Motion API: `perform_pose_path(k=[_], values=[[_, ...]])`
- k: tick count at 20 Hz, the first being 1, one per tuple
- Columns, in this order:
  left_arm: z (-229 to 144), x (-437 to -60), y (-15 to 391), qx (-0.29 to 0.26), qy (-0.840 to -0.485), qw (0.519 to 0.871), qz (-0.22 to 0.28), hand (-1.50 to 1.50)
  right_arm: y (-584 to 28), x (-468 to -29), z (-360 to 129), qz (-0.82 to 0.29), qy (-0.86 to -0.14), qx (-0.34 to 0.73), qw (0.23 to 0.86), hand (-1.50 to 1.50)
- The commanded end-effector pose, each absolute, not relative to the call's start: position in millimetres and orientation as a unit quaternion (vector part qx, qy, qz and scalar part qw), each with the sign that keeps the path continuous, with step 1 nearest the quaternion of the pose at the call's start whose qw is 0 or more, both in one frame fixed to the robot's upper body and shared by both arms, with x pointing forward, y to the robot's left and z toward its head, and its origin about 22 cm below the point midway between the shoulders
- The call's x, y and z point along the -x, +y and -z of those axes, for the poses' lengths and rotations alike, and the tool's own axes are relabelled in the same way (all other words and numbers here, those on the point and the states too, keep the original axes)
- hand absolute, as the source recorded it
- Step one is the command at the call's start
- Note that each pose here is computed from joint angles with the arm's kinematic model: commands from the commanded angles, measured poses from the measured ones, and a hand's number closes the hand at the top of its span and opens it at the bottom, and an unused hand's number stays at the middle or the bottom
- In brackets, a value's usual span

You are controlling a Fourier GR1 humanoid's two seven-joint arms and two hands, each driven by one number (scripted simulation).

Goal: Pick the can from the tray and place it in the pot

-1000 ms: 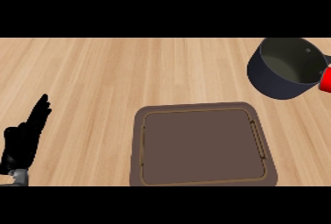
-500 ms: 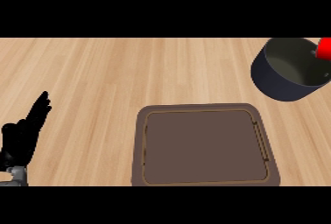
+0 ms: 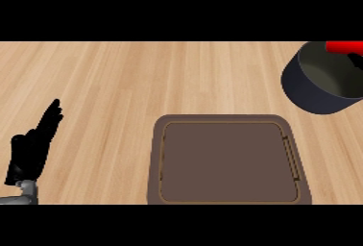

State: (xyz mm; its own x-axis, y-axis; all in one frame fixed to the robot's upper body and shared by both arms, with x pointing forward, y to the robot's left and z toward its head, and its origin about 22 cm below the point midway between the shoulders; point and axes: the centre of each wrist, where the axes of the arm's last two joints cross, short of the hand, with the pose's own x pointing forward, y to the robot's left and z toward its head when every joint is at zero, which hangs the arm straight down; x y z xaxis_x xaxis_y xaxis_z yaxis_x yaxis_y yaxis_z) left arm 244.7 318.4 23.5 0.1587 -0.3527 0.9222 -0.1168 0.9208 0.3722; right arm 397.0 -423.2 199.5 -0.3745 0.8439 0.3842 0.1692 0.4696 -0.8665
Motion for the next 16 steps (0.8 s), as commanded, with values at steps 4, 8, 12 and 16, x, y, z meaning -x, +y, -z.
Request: perform_pose_path(k=[4, 8, 12, 16], values=[[-10, -231, 314, -0.172, -0.646, 0.738, 0.092, 0.00, -399, -427, -195, -0.417, -0.707, 0.360, 0.444, 1.50], [-18, -237, 321, -0.173, -0.647, 0.737, 0.094, 0.00, -406, -422, -149, -0.389, -0.704, 0.325, 0.498, -1.50], [-29, -253, 302, -0.170, -0.657, 0.728, 0.097, 0.00, -399, -426, -139, -0.376, -0.718, 0.261, 0.525, -1.50], [-28, -256, 309, -0.180, -0.652, 0.731, 0.087, 0.00, -398, -431, -154, -0.368, -0.731, 0.246, 0.519, -1.50]])
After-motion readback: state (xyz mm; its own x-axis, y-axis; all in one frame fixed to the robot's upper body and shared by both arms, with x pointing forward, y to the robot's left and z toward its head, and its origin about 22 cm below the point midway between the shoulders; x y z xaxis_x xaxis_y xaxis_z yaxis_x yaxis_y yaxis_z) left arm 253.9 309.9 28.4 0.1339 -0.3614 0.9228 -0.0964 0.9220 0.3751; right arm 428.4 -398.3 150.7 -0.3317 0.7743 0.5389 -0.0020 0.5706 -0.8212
